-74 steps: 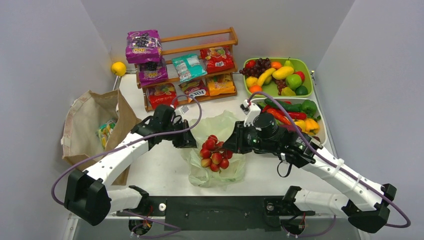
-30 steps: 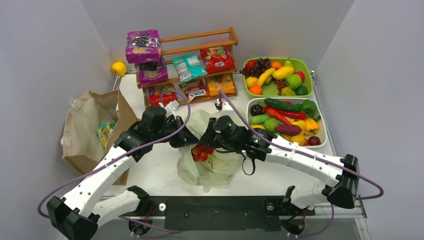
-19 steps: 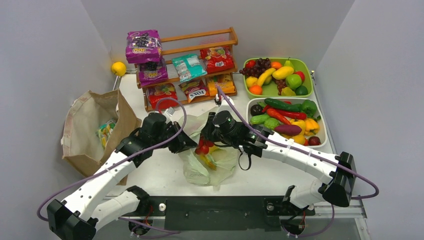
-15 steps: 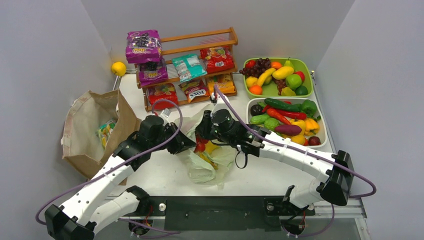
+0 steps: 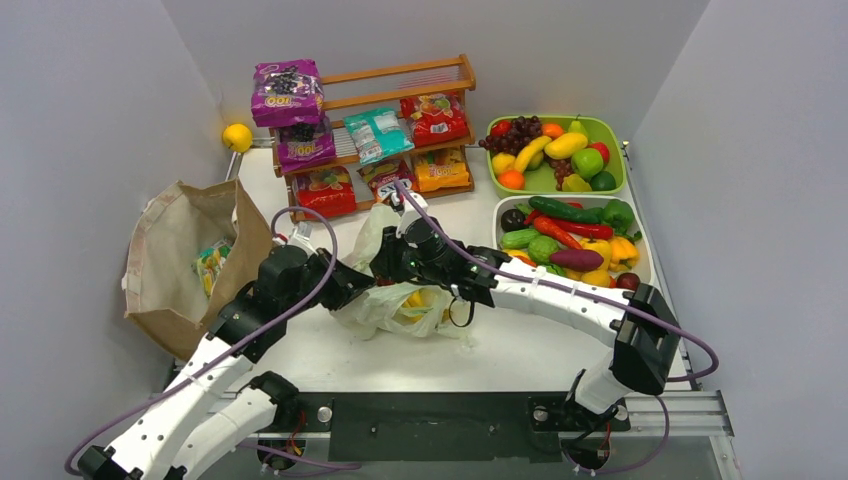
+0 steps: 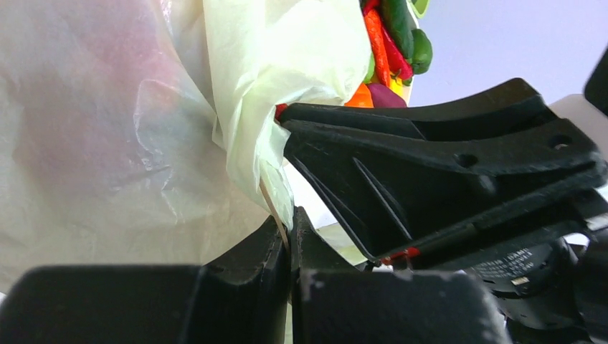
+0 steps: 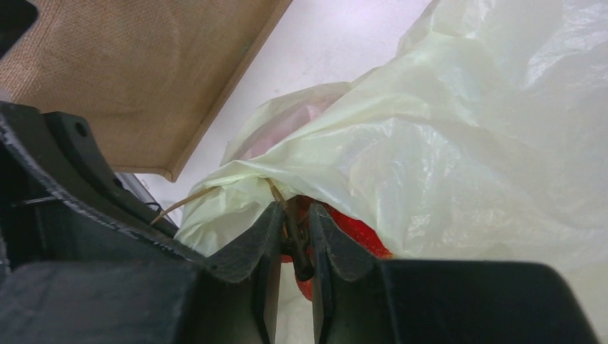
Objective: Place the food into the grocery bag and tie it
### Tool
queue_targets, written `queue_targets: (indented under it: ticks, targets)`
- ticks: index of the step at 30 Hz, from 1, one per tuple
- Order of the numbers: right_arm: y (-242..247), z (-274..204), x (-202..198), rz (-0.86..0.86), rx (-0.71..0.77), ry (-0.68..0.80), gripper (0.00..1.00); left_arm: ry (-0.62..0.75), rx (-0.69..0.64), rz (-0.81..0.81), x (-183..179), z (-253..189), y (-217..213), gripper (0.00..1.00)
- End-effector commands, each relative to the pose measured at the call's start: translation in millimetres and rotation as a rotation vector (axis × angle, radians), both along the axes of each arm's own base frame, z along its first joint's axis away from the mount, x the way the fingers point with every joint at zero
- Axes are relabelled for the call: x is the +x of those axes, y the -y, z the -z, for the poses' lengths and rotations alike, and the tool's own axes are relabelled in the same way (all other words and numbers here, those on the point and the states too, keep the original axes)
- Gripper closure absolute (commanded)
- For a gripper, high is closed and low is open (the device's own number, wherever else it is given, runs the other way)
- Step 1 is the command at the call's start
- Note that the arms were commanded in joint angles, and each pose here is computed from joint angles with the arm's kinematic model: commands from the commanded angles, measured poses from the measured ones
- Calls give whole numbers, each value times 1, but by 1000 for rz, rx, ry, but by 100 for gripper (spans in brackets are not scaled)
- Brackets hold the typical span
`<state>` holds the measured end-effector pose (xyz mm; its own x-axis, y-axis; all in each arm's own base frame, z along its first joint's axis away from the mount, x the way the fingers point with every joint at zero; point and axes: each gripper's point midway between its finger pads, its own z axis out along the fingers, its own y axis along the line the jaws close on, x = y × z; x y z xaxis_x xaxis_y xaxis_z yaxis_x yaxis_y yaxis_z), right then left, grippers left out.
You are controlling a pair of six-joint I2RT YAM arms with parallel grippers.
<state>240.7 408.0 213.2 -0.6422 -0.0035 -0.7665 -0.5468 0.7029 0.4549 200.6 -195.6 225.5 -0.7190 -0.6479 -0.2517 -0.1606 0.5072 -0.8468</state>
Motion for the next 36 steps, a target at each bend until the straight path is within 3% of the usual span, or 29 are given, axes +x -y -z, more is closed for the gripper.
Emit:
queue_targets:
  ticks: [1,2,3,5,7,8,9,22,36]
  targets:
    - [-16,-29,-7,-82,109,20,93,27,5,2,6,-3,0,100]
    - [-16,-30,-9,-94,106,12,86,25,11,5,6,-2,0,100]
    - [-15,-23,-14,-111,78,-13,66,28,22,11,6,-2,0,100]
    - [-10,-19,-18,-121,43,-30,47,34,43,24,5,-1,-1,100]
    - [-1,-11,-21,-122,4,-40,37,37,75,40,4,1,-3,100]
    - [4,-10,-23,-122,-9,-38,25,49,103,58,4,3,-4,100]
    - [8,-6,-24,-118,-25,-38,23,42,123,68,3,5,-5,100]
    - [102,-19,-20,22,-231,30,23,93,381,376,-4,32,-2,100]
    - [212,-49,-16,255,-321,152,25,148,395,588,-10,43,16,100]
